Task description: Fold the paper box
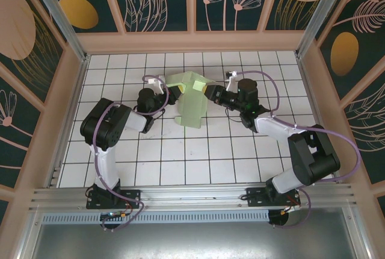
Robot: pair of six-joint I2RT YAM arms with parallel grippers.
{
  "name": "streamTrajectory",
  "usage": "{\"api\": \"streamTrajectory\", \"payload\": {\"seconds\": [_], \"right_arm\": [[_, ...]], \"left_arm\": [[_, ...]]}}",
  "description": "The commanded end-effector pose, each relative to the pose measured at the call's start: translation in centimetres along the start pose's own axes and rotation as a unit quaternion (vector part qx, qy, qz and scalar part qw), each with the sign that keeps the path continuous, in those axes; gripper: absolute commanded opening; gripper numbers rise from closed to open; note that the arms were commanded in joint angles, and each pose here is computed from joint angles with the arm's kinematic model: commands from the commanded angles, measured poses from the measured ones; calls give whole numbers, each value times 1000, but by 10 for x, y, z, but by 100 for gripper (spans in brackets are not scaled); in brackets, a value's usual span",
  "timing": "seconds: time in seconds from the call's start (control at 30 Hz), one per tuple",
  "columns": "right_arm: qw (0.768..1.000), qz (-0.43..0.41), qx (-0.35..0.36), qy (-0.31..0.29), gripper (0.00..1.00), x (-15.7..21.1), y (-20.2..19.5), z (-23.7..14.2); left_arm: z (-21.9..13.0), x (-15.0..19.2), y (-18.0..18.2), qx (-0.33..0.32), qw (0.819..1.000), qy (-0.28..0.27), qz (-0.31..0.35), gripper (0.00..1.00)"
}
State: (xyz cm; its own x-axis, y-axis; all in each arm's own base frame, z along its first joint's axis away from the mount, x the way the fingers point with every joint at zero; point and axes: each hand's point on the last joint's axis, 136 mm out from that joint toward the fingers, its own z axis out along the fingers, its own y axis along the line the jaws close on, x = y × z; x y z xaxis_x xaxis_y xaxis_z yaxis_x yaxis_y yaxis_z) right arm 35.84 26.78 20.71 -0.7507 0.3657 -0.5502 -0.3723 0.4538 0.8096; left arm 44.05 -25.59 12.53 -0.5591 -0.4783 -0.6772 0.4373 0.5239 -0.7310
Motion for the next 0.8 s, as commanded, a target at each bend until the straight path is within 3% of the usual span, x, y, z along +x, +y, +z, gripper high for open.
{"api": "streamTrajectory", "payload": {"seconds": [0.0, 0.07, 0.17, 0.3, 0.33, 0.47, 0.53, 0.77], "right_arm": [[1000, -13, 2, -11, 32, -9, 6, 6], [1000, -10, 8, -9, 27, -8, 3, 7], [1000, -10, 19, -10, 0, -9, -1, 6], [999, -24, 18, -17, 0, -13, 5, 2], [999, -28, 20, -21, 3, -15, 7, 0], [993, -52, 58, -85, 47, -35, 6, -19], [989, -63, 72, -108, 56, -44, 8, -28], [977, -105, 124, -138, 60, -59, 25, -40]], "left_arm": [[1, 2, -8, 21, 1000, 3, 15, 0], [1, 2, -9, 21, 1000, 3, 14, 0], [0, 2, -9, 20, 1000, 2, 17, 0], [0, 0, -9, 17, 1000, -1, 16, 0], [0, 0, -8, 15, 1000, -2, 14, 0], [-1, -4, 1, -8, 1000, -18, -2, 0], [-1, -7, 7, -24, 999, -24, -9, 0], [-7, -23, 34, -116, 991, -59, 14, 0]]}}
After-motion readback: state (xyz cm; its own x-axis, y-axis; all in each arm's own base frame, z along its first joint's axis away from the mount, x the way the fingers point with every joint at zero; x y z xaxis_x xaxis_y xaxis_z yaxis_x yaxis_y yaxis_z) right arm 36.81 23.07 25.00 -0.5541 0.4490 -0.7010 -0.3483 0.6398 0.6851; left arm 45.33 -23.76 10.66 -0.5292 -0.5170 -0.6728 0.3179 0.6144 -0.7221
